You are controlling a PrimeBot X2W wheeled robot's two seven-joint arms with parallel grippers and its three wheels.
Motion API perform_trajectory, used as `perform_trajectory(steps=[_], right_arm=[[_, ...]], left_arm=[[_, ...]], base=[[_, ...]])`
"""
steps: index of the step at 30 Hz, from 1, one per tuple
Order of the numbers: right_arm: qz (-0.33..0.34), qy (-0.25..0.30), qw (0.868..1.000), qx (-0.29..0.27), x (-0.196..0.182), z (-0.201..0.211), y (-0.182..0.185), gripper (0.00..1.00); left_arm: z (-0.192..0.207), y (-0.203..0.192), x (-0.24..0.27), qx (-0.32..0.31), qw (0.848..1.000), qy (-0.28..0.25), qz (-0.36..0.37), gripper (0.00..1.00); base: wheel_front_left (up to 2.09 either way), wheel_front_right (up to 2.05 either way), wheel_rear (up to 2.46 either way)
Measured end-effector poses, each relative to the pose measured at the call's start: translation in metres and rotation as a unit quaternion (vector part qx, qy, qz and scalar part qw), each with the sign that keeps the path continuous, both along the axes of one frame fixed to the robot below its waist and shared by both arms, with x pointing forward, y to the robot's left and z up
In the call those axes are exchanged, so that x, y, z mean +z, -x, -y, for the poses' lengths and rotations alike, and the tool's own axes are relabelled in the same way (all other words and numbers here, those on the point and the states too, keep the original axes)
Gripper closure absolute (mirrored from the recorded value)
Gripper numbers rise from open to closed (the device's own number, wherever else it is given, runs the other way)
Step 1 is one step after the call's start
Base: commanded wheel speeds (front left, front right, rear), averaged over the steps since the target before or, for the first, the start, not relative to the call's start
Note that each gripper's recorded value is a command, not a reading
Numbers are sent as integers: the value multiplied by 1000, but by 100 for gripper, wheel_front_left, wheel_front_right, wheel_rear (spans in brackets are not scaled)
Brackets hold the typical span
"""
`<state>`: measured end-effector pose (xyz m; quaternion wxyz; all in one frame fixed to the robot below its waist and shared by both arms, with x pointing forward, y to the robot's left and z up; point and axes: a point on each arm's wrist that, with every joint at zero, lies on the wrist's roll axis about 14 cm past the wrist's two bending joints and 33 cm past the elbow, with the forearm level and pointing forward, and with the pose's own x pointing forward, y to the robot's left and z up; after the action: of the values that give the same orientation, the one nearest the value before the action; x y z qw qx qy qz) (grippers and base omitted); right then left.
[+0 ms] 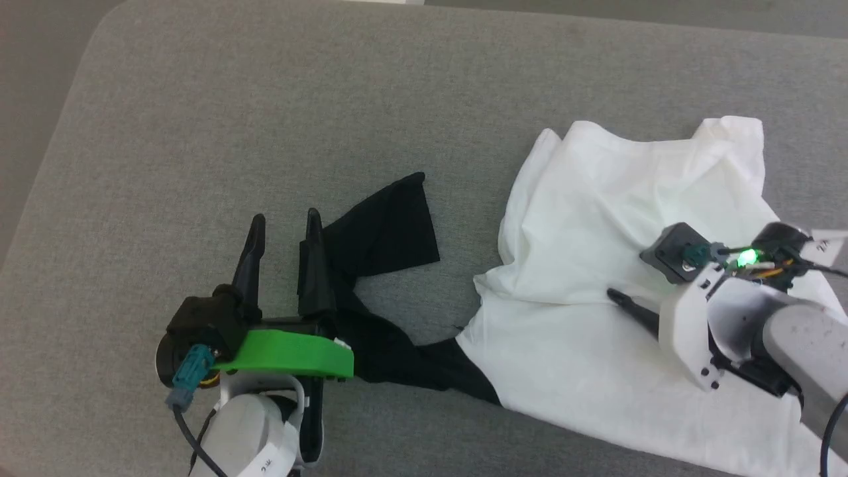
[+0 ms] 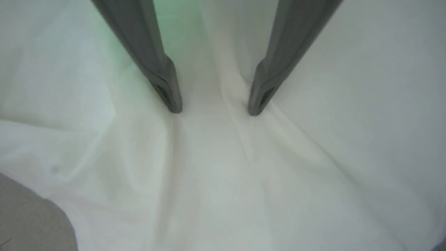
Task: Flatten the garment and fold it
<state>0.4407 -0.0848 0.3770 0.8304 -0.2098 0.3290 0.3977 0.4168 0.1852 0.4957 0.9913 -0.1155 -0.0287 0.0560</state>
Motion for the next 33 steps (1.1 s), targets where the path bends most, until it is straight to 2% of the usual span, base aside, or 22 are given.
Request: perform_trajectory(steps=[1, 6, 10, 15, 21, 27, 29, 30, 31, 32, 33], right_arm=[[-2, 8, 1000, 6, -1, 0, -2, 100], [-3, 23, 999, 35, -4, -9, -13, 100], [28, 16, 999, 25, 6, -7, -40, 100], [100, 5, 994, -30, 40, 9, -104, 100], [176, 2, 978, -115, 84, 34, -184, 100], [219, 5, 958, -184, 101, 57, -235, 100], [215, 5, 957, -194, 94, 56, -243, 100], [192, -12, 961, -198, 74, 39, -245, 71], [186, -16, 962, -198, 68, 35, -244, 44], [178, -23, 964, -198, 61, 30, -241, 0], [174, -28, 964, -198, 57, 28, -239, 0]], left_arm=[[-1, 0, -1, 1, 1000, 0, -1, 0], [-4, -2, -6, 5, 1000, -3, -9, 0], [-4, -5, -10, 6, 1000, -4, -13, 0], [-1, -8, -14, 2, 1000, 0, -17, 0], [4, -14, -15, -6, 1000, 3, -18, 0], [-3, -12, -19, 7, 1000, 4, -28, 0], [-6, -10, -23, 13, 999, 5, -35, 0], [-11, -8, -28, 23, 999, 3, -45, 0], [-12, -8, -29, 25, 999, 2, -47, 0], [-13, -8, -31, 25, 998, 2, -49, 0], [-12, -8, -31, 25, 998, 2, -49, 0]], base=[[0, 0, 0], [0, 0, 0], [0, 0, 0], [0, 0, 0], [0, 0, 0], [0, 0, 0], [0, 0, 0], [0, 0, 0], [0, 0, 0], [0, 0, 0], [0, 0, 0]])
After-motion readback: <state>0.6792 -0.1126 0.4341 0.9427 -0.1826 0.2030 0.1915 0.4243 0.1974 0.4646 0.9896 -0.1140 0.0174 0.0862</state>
